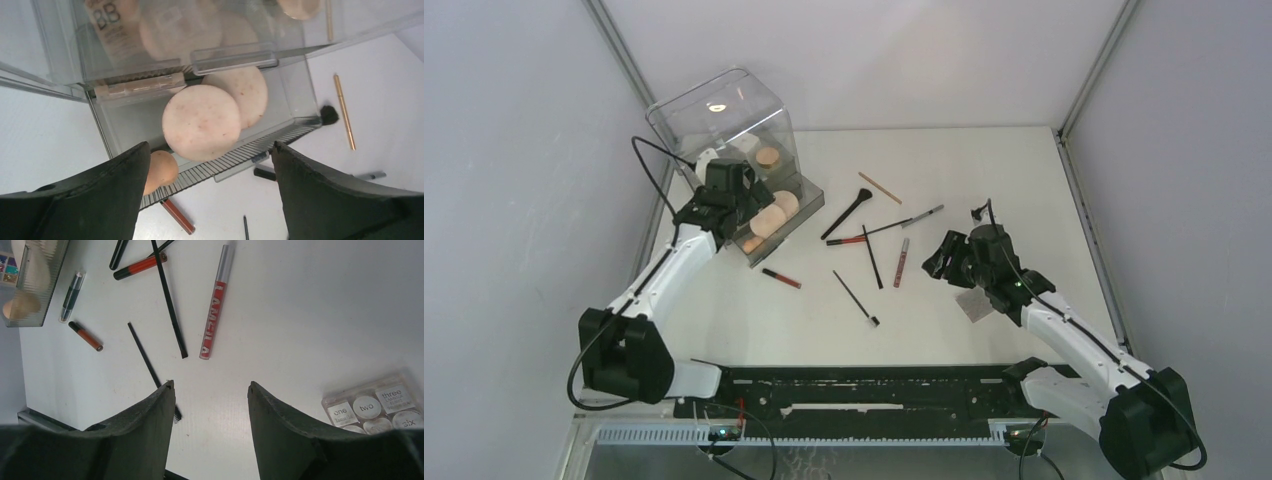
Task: Organize the makeup
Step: Place the makeup in the drawer, then pick up the makeup from the center of the board.
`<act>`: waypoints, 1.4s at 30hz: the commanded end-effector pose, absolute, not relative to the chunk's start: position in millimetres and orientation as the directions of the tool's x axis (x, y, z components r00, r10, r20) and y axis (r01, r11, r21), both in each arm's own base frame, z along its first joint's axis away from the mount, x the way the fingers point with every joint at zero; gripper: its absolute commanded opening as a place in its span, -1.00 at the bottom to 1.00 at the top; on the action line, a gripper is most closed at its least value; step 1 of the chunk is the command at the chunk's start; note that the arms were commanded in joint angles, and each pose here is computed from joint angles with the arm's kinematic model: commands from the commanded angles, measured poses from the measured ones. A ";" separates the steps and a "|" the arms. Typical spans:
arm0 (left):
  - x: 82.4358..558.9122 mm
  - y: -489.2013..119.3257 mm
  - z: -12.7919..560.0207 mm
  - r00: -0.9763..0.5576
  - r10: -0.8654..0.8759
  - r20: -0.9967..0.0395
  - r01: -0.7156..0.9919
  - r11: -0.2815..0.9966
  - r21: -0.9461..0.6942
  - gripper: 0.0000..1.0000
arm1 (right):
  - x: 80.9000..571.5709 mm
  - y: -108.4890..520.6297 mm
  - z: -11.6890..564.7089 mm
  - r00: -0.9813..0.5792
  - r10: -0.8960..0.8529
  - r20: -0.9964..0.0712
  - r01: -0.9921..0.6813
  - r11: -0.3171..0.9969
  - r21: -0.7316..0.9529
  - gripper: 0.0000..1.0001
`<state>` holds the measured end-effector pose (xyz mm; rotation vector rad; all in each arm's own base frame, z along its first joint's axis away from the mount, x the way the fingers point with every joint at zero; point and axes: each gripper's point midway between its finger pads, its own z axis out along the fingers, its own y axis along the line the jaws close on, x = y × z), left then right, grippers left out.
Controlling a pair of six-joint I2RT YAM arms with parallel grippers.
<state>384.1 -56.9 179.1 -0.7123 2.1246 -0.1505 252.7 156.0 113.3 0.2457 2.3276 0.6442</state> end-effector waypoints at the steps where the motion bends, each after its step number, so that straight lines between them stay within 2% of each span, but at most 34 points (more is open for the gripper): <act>1: 379.0 -74.2 236.4 -0.391 -0.477 -0.788 -0.252 0.878 -0.406 0.82 | 256.9 159.5 117.8 -0.722 0.358 -0.592 -0.004 0.854 0.521 0.25; 6: 356.5 -100.6 248.2 -0.425 -0.354 -0.833 -0.052 0.928 -0.369 0.73 | 258.1 165.7 115.2 -0.729 0.351 -0.587 -0.013 0.851 0.525 0.25; 10: 335.0 -145.7 254.2 -0.432 -0.241 -0.869 0.212 0.909 -0.358 0.80 | 258.1 170.0 113.7 -0.734 0.347 -0.585 -0.019 0.849 0.528 0.25; 14: 323.0 -168.2 248.2 -0.456 -0.174 -0.873 0.297 0.895 -0.333 0.81 | 256.3 164.6 112.1 -0.729 0.344 -0.592 -0.005 0.862 0.507 0.25; 19: 324.3 -165.7 244.2 -0.476 -0.169 -0.863 0.269 0.906 -0.326 0.81 | 249.3 131.0 101.6 -0.710 0.347 -0.613 0.103 0.912 0.397 0.29; 24: 338.5 -119.2 225.2 -0.515 -0.172 -0.840 -0.011 0.981 -0.194 0.89 | 237.9 81.4 94.5 -0.657 0.422 -0.625 0.308 0.907 0.288 0.36; 31: 336.9 -133.8 221.5 -0.535 -0.190 -0.823 0.037 0.968 -0.248 0.89 | 195.0 28.6 72.2 -0.584 0.588 -0.560 0.612 0.772 0.172 0.48; 32: 336.3 -135.3 220.3 -0.537 -0.194 -0.821 0.042 0.966 -0.256 0.89 | 190.7 27.2 68.8 -0.568 0.613 -0.549 0.636 0.750 0.180 0.75; 34: 335.7 -137.3 218.1 -0.543 -0.194 -0.817 0.048 0.964 -0.261 0.88 | 185.3 25.7 63.5 -0.545 0.646 -0.534 0.666 0.721 0.191 0.97; 42: 331.9 -135.6 219.8 -0.524 -0.204 -0.827 0.048 0.962 -0.268 0.86 | 206.2 43.8 51.7 -0.562 0.683 -0.467 0.654 0.712 0.255 1.00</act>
